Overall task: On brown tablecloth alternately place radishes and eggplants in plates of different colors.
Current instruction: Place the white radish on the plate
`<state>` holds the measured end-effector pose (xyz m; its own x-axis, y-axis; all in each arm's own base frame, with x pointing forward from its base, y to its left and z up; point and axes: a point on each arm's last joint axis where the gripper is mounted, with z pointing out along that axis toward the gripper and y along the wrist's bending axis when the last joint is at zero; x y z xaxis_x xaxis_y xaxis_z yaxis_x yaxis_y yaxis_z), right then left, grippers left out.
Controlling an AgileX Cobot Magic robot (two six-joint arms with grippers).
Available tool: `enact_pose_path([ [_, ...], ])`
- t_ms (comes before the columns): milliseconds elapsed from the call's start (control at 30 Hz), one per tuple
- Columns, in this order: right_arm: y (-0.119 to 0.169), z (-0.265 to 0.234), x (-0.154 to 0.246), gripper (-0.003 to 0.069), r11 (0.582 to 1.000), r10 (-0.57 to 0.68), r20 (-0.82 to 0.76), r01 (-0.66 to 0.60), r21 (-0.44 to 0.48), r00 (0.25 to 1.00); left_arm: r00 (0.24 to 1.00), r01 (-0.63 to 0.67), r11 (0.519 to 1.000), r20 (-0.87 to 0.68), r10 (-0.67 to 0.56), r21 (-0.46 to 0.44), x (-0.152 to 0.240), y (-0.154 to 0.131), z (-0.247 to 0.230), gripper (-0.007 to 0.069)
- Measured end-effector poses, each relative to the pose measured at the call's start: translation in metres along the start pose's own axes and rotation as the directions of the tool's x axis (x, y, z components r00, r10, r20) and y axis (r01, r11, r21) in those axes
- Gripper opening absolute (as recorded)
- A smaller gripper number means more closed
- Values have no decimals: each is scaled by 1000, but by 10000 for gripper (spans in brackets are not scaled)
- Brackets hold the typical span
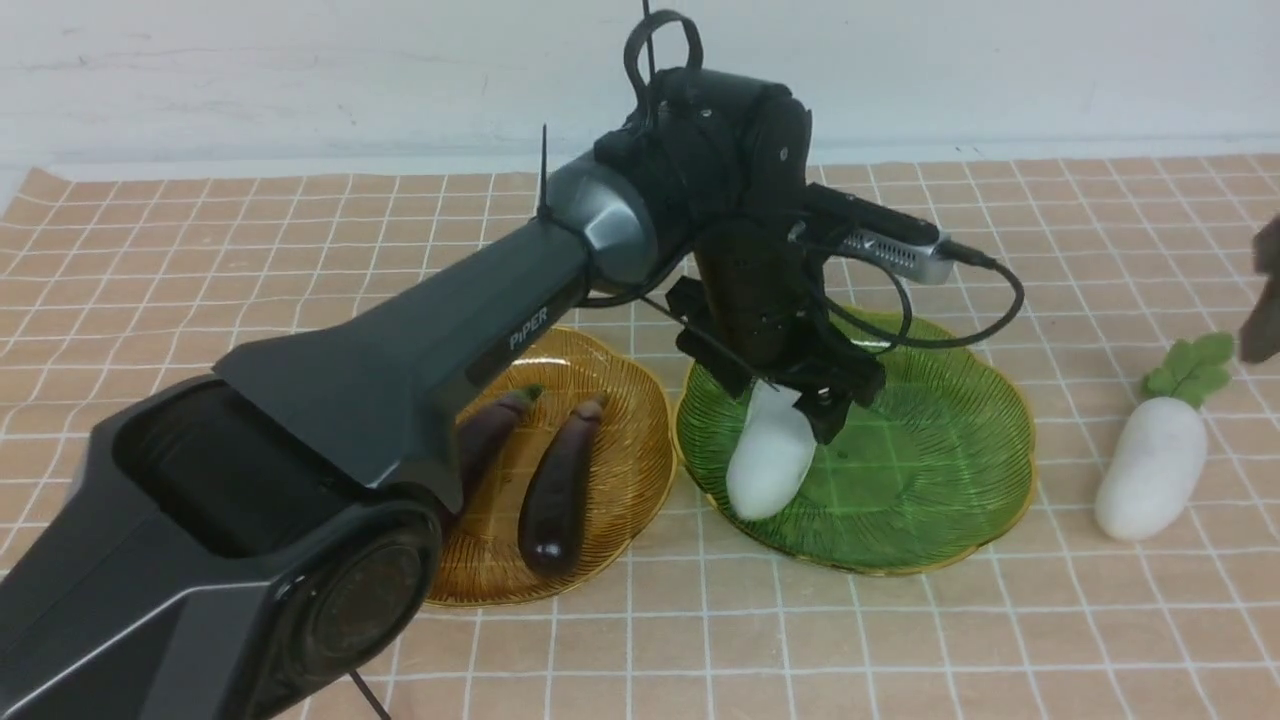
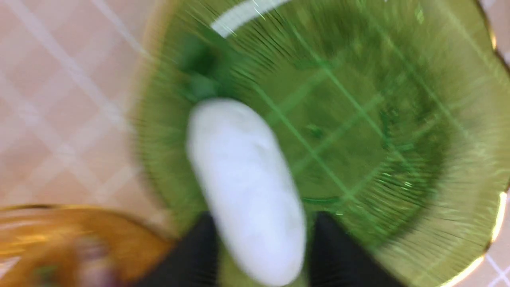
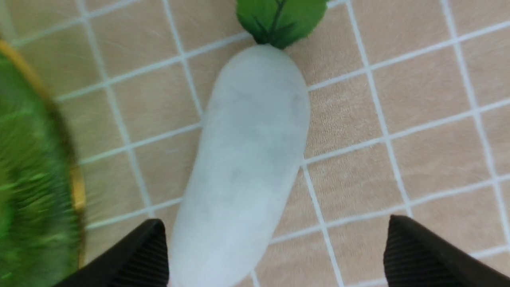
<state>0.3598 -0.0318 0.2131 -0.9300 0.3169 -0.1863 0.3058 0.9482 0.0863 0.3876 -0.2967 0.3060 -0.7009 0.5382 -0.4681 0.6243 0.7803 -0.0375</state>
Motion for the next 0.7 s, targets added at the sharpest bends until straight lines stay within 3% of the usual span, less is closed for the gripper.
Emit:
enact_pose_path([
  [100,1,28,-3,679,999,29,-50,-29,-15,998,997,-19,998,77,23,-60,-3,3,-42,69],
  [167,5,37,-6,652,997,54,-48,-56,-48,997,986,-23,995,162,38,-96,-3,4,-89,11],
  [267,5,50,-6,591,998,48,-68,-51,-47,997,972,-20,994,230,44,-106,0,3,-127,-3],
  [367,5,54,-6,474,998,35,-78,-39,-52,996,959,-17,994,279,46,-108,4,2,-155,-3],
  [700,14,21,-18,476,995,-4,-100,-6,-101,995,937,-9,989,343,61,-151,15,3,-197,-3],
])
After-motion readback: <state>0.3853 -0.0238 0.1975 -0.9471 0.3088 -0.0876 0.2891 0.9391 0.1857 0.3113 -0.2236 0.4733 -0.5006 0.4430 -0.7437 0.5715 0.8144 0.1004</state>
